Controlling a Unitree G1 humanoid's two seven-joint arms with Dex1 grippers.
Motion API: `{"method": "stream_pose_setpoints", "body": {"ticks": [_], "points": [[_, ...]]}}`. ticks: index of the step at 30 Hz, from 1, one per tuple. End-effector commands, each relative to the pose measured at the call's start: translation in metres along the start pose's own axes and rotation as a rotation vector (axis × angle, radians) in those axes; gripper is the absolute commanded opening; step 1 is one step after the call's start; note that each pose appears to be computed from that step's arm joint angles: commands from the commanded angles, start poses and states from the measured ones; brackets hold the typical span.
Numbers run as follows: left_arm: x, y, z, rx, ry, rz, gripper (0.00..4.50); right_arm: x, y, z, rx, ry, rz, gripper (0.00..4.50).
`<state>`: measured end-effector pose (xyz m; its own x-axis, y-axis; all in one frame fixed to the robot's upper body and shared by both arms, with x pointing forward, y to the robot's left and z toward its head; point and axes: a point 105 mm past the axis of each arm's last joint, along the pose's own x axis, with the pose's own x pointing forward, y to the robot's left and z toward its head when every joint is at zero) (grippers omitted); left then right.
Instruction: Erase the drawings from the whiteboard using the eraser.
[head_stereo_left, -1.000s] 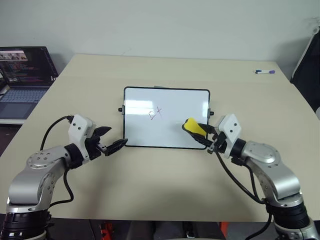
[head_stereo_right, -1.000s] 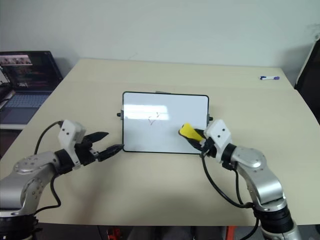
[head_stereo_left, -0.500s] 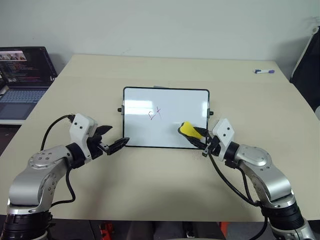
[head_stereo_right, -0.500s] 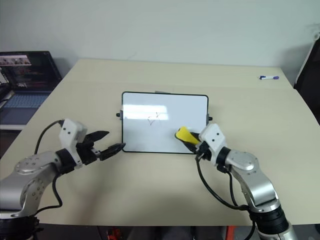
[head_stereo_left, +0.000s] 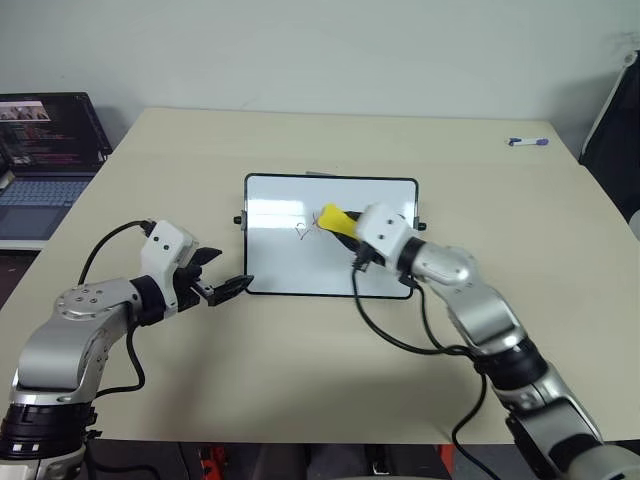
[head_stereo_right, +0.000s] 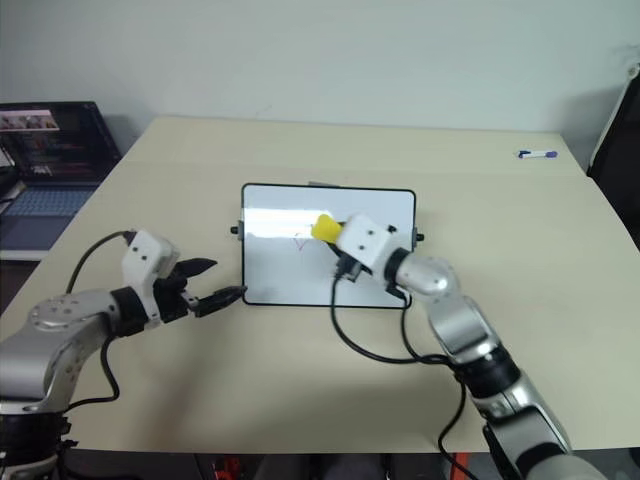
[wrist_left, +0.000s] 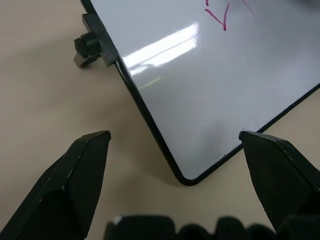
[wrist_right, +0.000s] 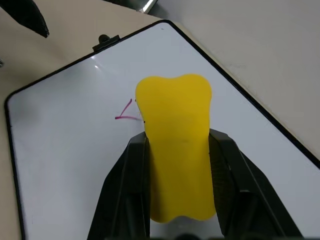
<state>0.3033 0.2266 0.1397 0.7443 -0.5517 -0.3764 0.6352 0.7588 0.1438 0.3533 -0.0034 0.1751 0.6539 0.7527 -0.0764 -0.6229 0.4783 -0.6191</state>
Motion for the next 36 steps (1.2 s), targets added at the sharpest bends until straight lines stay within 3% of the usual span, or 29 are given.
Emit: {"method": "stream_pose_setpoints", "body": {"ticks": [1, 6, 13, 17, 19, 22, 25, 28, 31, 36], "points": [[0.003, -0.003, 0.012, 0.063, -0.024, -0.035, 4.50, 0.020, -0.007, 0.004, -0.073, 0.006, -0.024, 1.20], [0.005, -0.019, 0.016, 0.096, -0.044, -0.121, 4.50, 0.041, -0.012, -0.011, -0.104, 0.111, 0.015, 1.20], [0.006, -0.025, 0.011, 0.097, -0.043, -0.135, 4.50, 0.028, 0.030, -0.041, -0.319, 0.177, 0.278, 1.20], [0.007, -0.026, 0.009, 0.094, -0.040, -0.137, 4.50, 0.036, 0.009, -0.037, -0.350, 0.163, 0.151, 1.20], [0.008, -0.027, 0.008, 0.091, -0.039, -0.140, 4.50, 0.042, -0.016, -0.027, -0.333, 0.141, 0.000, 1.20], [0.008, -0.027, 0.005, 0.085, -0.037, -0.141, 4.50, 0.044, -0.026, -0.029, -0.327, 0.159, -0.036, 1.20], [0.008, -0.028, 0.004, 0.083, -0.037, -0.142, 4.50, 0.043, -0.017, -0.036, -0.328, 0.175, 0.022, 1.20], [0.008, -0.029, 0.003, 0.077, -0.037, -0.142, 4.50, 0.030, 0.030, -0.048, -0.363, 0.195, 0.302, 1.20], [0.008, -0.029, 0.003, 0.075, -0.037, -0.143, 4.50, 0.023, 0.045, -0.047, -0.407, 0.189, 0.397, 1.20], [0.008, -0.029, 0.002, 0.074, -0.035, -0.146, 4.50, 0.038, -0.008, -0.031, -0.453, 0.189, 0.112, 1.20]]}}
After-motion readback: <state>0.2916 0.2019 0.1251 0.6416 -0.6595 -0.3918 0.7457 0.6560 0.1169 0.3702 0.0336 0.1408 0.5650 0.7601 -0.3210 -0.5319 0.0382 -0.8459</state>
